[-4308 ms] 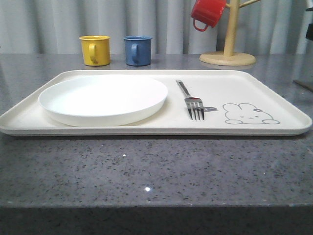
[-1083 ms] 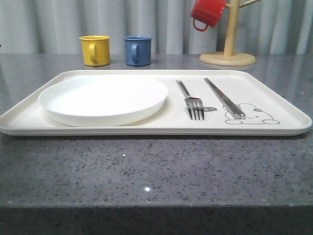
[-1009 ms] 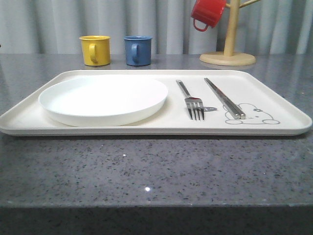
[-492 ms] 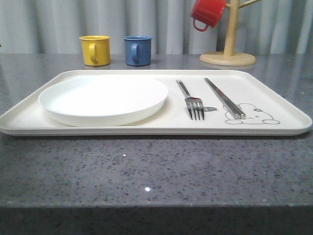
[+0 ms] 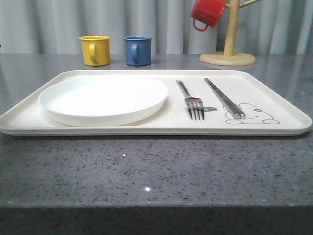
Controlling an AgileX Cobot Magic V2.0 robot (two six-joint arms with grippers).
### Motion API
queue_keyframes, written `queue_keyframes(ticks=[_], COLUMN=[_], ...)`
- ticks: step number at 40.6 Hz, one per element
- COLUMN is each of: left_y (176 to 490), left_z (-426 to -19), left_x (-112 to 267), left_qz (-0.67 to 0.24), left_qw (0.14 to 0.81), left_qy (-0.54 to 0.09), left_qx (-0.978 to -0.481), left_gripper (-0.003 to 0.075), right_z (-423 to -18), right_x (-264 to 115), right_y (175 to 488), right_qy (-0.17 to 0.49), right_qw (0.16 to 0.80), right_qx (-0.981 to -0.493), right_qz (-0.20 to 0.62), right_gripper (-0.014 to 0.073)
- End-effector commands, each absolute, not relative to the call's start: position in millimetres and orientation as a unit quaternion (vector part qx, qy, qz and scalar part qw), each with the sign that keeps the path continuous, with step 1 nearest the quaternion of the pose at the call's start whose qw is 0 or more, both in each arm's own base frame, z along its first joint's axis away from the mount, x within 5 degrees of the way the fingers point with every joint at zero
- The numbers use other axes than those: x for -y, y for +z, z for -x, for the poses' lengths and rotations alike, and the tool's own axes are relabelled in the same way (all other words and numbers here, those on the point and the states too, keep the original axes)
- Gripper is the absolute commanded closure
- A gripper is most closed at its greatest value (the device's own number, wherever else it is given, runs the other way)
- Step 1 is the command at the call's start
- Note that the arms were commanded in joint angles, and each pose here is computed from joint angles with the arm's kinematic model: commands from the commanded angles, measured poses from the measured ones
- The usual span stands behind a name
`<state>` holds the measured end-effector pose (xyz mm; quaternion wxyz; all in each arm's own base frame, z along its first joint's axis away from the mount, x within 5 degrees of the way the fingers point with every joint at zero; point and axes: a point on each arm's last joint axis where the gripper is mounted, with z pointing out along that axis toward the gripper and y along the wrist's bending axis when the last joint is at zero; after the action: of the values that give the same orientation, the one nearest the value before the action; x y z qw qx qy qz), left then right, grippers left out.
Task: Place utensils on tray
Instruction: 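Move the right gripper back and grasp the silver spoon, then place the spoon on the tray beside the chopsticks and release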
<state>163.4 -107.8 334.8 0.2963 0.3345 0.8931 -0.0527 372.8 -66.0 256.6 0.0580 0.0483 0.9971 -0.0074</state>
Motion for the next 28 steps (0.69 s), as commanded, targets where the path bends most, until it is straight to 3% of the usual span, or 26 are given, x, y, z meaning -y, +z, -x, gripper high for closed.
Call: queue_keyframes(ticks=[1, 10, 17, 28], left_y=[350, 350, 350, 350], left_z=[-163, -163, -163, -163], left_x=[110, 110, 110, 110], left_qz=[-0.329, -0.329, -0.329, -0.329], left_qw=[0.341, 0.341, 0.341, 0.341], left_qy=[-0.066, -0.066, -0.066, -0.066], left_qx=[-0.878, -0.878, -0.878, -0.878], left_gripper=[0.0331, 0.0331, 0.0331, 0.0331], right_z=[-362, -352, -337, -335], right_x=[67, 45, -6, -64], right_y=[281, 310, 337, 340], right_qy=[-0.013, 0.016, 0.076, 0.149], right_qw=[0.062, 0.102, 0.126, 0.129], right_qx=[-0.997, -0.994, -0.989, -0.980], right_qz=[-0.044, -0.029, 0.022, 0.038], right_gripper=[0.0592, 0.0592, 0.0592, 0.0591])
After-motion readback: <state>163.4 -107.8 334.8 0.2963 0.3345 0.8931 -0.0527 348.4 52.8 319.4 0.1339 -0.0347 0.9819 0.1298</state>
